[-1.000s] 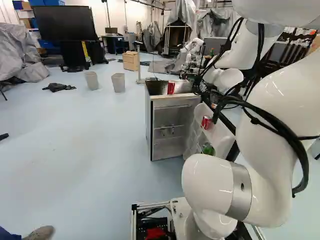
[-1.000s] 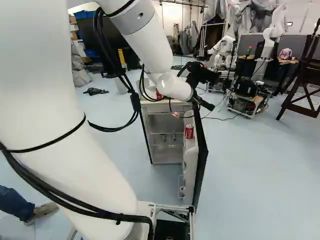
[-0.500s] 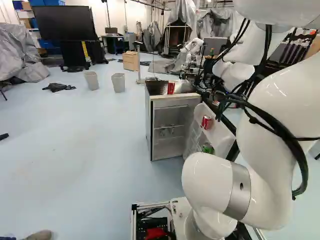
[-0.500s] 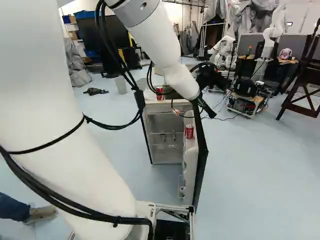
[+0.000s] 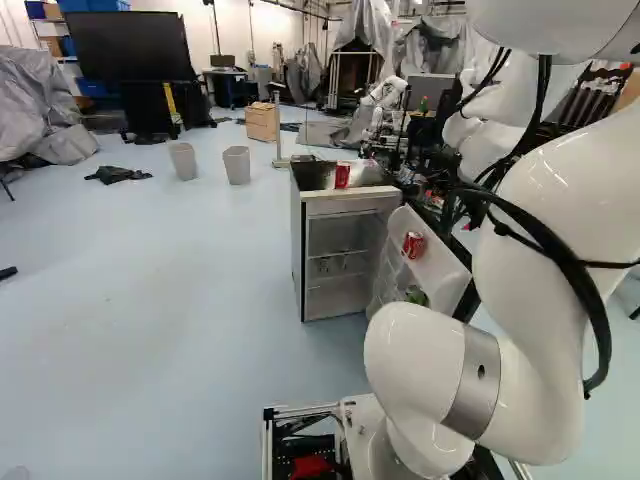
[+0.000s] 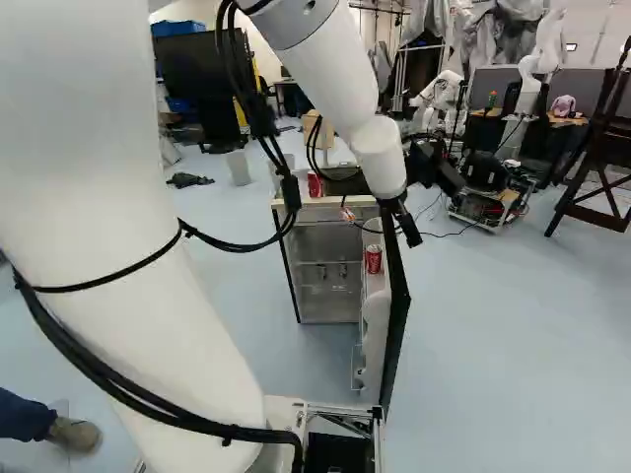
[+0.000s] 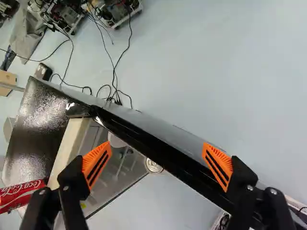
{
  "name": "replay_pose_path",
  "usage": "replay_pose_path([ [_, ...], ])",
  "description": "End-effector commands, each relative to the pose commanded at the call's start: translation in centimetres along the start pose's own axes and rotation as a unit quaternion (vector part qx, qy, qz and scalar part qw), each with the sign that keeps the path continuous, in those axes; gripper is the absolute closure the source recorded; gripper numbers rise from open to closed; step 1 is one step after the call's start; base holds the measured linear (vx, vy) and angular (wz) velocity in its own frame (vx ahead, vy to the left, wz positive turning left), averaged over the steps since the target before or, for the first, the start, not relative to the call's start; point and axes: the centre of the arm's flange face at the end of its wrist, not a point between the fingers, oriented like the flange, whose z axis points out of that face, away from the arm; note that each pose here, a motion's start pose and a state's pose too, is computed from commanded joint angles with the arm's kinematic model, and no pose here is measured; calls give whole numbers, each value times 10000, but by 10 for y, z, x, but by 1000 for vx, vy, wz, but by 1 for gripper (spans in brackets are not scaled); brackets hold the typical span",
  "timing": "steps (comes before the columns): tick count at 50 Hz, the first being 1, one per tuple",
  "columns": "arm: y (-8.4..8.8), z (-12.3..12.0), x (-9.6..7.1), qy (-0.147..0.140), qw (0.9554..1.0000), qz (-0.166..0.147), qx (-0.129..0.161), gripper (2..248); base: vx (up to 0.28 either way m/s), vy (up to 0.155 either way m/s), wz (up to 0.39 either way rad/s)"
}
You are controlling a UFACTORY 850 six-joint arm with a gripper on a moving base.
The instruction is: Grab a drink from the fridge
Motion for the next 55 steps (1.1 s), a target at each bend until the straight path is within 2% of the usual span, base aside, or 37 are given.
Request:
replay_pose_path([
  [18, 14, 8, 26, 45, 9997, 232, -97, 3, 0, 0, 0],
  [37, 39, 9, 51, 185, 9983, 509, -231, 3, 0, 0, 0],
  [55, 63, 14, 60, 194, 9966, 710, -372, 3, 0, 0, 0],
])
